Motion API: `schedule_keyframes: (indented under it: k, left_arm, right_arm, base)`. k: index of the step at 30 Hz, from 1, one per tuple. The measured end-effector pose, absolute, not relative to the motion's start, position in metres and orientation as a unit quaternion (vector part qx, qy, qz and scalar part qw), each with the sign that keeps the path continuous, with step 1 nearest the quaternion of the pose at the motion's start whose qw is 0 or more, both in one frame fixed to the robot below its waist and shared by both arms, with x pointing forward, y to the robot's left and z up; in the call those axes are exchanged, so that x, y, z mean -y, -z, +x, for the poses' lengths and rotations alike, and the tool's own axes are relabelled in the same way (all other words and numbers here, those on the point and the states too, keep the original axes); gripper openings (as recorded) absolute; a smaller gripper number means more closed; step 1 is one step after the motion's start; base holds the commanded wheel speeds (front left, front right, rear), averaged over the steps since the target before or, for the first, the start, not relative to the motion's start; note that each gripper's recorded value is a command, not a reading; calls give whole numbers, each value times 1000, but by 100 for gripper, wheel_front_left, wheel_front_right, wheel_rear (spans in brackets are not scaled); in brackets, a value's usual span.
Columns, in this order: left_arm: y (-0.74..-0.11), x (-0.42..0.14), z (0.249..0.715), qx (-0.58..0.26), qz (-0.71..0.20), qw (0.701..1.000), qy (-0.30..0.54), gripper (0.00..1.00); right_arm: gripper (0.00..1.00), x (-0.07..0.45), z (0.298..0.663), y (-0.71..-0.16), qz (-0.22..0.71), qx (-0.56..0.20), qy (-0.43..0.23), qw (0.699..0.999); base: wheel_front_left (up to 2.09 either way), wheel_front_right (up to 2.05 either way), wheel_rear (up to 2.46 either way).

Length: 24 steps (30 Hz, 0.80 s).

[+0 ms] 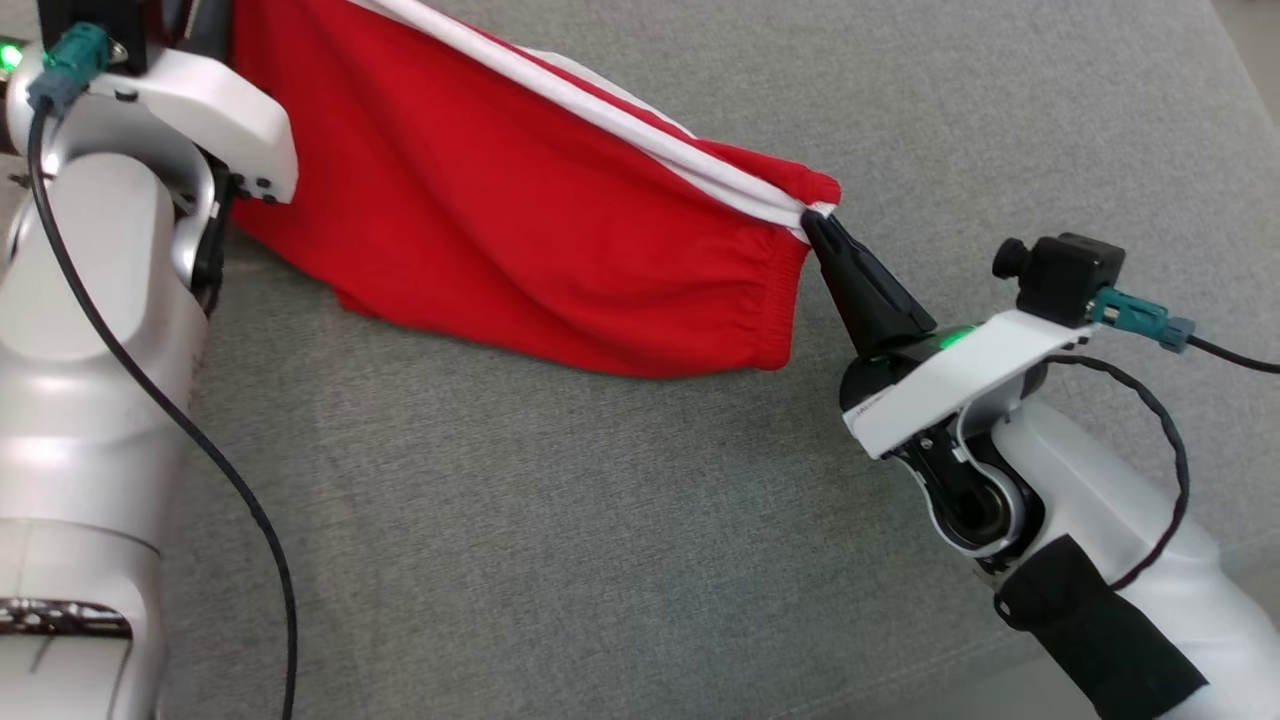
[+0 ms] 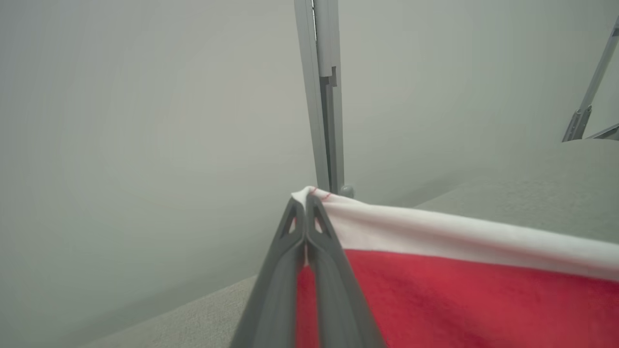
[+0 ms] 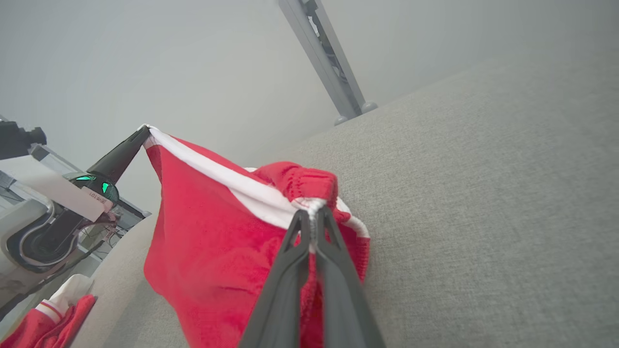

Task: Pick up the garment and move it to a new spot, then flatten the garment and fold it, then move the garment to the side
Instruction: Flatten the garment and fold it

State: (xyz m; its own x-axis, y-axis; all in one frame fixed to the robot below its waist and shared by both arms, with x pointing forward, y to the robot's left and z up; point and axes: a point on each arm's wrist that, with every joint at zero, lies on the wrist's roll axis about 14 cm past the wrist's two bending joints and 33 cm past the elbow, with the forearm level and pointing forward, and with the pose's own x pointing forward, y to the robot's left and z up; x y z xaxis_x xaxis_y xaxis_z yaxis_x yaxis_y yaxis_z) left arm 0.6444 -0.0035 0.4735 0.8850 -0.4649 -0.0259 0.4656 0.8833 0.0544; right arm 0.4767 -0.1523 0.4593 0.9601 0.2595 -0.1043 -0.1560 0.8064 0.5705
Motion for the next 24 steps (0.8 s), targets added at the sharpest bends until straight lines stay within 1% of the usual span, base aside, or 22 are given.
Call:
schedule_keyframes:
  k: [10,18,24]
  left_arm:
    - [-432,15,671,-58,57,965,248,0]
    - [-404,22,683,-85,71,960,256,0]
    - [-382,18,687,-107,78,961,244,0]
  right_arm:
    - [0,160,496,-440,285,-101,-78,950]
    - [0,168,506,-424,287,-110,-55,950]
    - [0,171,509,-413,284,-120,-44,950]
  base:
    - [0,0,0]
    - [0,0,0]
    - [0,0,0]
